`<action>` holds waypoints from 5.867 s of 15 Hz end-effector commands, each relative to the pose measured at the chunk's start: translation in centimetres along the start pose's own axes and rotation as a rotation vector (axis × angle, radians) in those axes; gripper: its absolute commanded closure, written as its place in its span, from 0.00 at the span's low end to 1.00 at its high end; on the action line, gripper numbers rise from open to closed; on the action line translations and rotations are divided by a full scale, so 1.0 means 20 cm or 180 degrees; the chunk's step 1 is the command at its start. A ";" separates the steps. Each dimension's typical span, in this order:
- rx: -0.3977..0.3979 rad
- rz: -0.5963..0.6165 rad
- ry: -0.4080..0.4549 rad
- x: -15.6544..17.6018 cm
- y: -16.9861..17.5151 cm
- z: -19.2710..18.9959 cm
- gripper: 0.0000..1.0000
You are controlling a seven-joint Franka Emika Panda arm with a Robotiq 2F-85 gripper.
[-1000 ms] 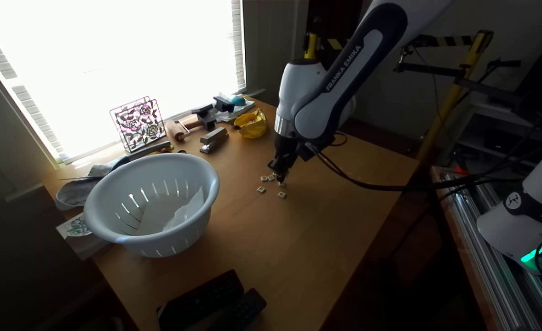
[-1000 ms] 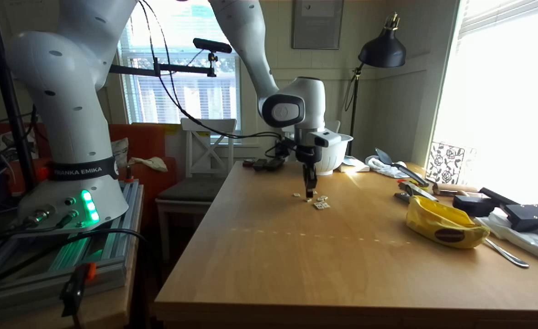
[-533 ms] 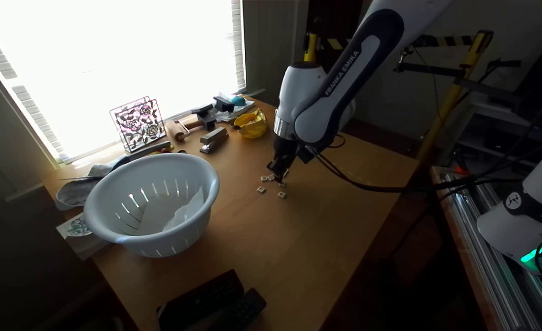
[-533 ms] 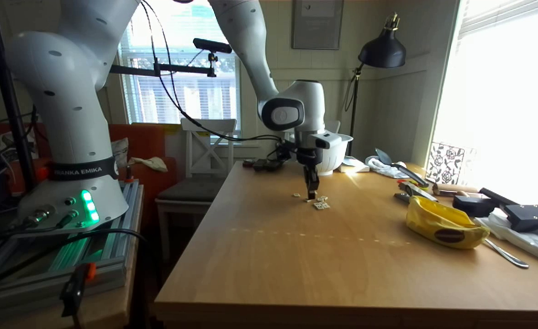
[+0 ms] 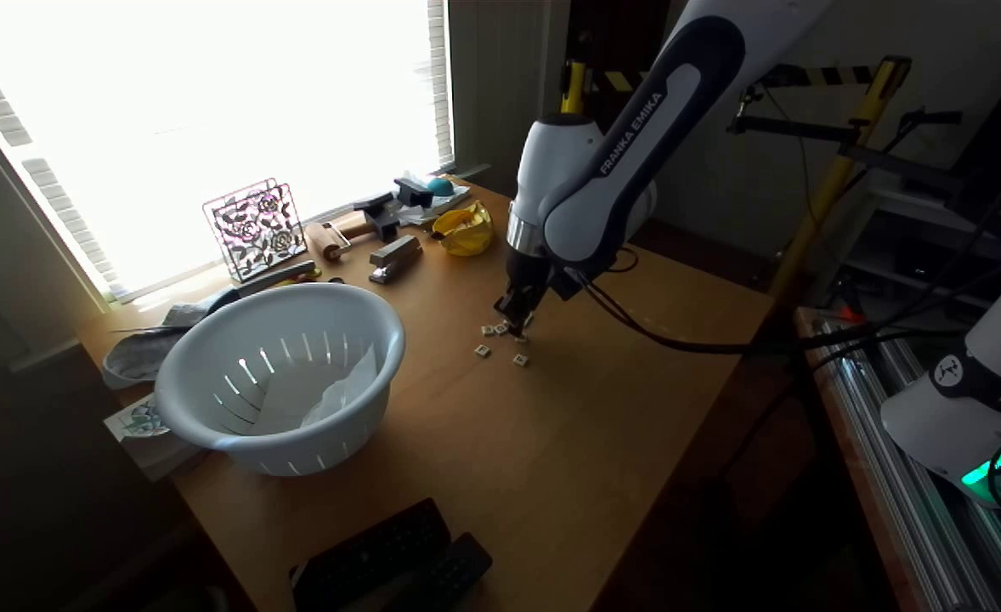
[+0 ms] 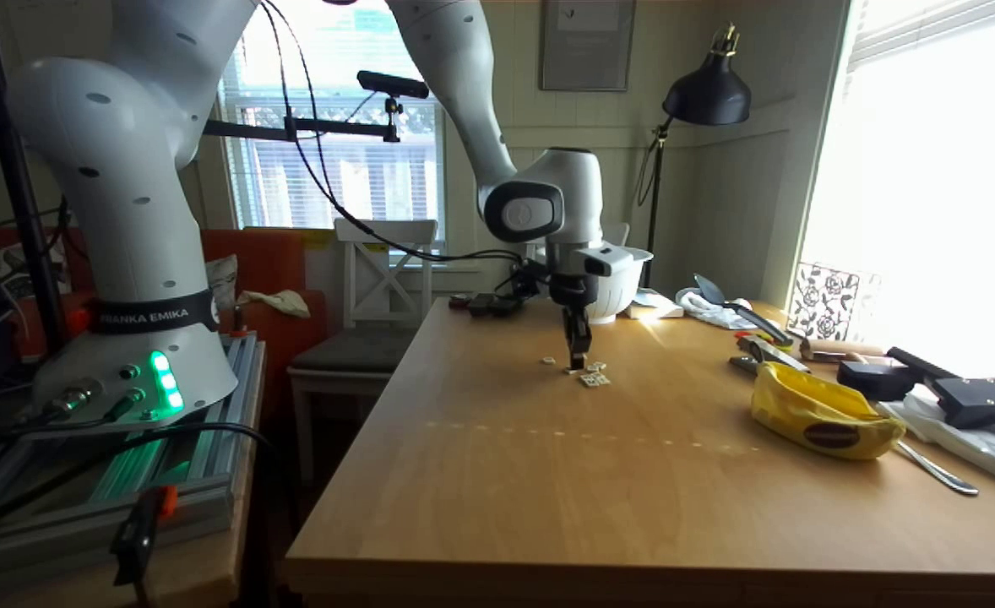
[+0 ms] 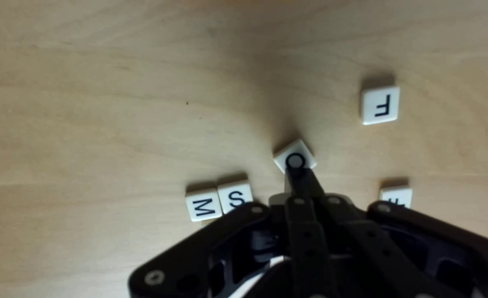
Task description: Align three letters in a straight line
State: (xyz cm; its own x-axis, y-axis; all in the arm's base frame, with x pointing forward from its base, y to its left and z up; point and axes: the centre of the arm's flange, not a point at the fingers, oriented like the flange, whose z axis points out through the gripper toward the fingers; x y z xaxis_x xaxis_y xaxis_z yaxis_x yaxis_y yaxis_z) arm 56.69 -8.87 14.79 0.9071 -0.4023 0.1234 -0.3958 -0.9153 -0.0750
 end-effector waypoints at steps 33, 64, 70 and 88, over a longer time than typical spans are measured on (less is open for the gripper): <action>0.0093 0.1495 -0.0299 -0.12 -0.05 0.00 1.00; 0.0106 0.1525 -0.0315 -0.11 -0.06 -0.05 1.00; 0.0134 0.1518 -0.0213 -0.09 -0.05 -0.13 1.00; 0.0124 0.1172 0.0073 0.17 -0.01 -0.12 1.00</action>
State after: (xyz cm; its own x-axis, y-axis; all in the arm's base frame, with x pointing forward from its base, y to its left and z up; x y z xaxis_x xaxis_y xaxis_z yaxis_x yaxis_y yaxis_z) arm 58.30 -9.82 18.57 0.6817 -0.7253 0.0957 -0.7074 -0.6869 -0.1666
